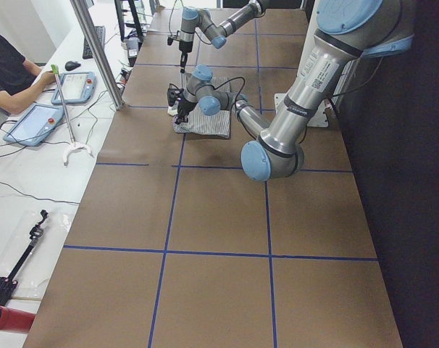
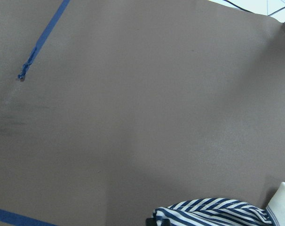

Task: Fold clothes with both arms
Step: 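Lower the hem near the collar and open both grippers, then move the right gripper down to the folded shirt's side edge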

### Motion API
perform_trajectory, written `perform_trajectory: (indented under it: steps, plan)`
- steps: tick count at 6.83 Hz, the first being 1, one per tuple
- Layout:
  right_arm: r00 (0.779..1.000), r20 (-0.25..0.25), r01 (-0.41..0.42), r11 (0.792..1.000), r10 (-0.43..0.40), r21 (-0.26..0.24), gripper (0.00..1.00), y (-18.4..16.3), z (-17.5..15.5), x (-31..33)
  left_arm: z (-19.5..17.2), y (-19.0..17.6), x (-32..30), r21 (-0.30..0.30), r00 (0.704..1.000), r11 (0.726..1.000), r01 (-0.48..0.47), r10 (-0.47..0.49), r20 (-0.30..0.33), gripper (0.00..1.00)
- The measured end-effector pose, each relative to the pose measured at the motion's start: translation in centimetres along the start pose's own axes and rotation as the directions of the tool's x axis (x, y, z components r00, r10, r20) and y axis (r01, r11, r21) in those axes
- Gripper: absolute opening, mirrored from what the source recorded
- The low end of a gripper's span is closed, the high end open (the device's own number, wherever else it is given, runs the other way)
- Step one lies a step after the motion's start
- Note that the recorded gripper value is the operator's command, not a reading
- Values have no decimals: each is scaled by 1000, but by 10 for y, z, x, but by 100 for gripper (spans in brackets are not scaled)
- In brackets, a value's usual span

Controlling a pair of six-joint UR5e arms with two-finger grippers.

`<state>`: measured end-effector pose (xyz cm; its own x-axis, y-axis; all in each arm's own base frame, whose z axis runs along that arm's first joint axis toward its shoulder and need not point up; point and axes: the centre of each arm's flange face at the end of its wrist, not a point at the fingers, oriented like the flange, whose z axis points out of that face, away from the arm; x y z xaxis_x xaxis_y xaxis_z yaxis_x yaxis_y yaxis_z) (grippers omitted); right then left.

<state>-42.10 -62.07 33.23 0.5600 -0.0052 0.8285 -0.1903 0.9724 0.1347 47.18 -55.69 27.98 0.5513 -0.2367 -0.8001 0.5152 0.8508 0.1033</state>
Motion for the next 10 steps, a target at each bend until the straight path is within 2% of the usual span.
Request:
perform_trajectory:
  steps: [1,8,9,10]
  plan:
    - [1000,0,0,1000,0,-2,99,0,1,0,-2,0,3,0,1000,1000,0,0,-5,100]
    - [1000,-11,-9,1000,9,-14,100,1,8,6,-3,-1,4,2,1000,1000,-1,1,-9,100]
    - [1000,-3,-17,1000,17,-21,100,4,5,4,-5,-1,5,-1,1000,1000,-3,3,-12,100]
    - [998,21,-56,997,57,-54,100,15,-6,-3,-13,1,8,-16,1000,1000,-6,6,-28,100]
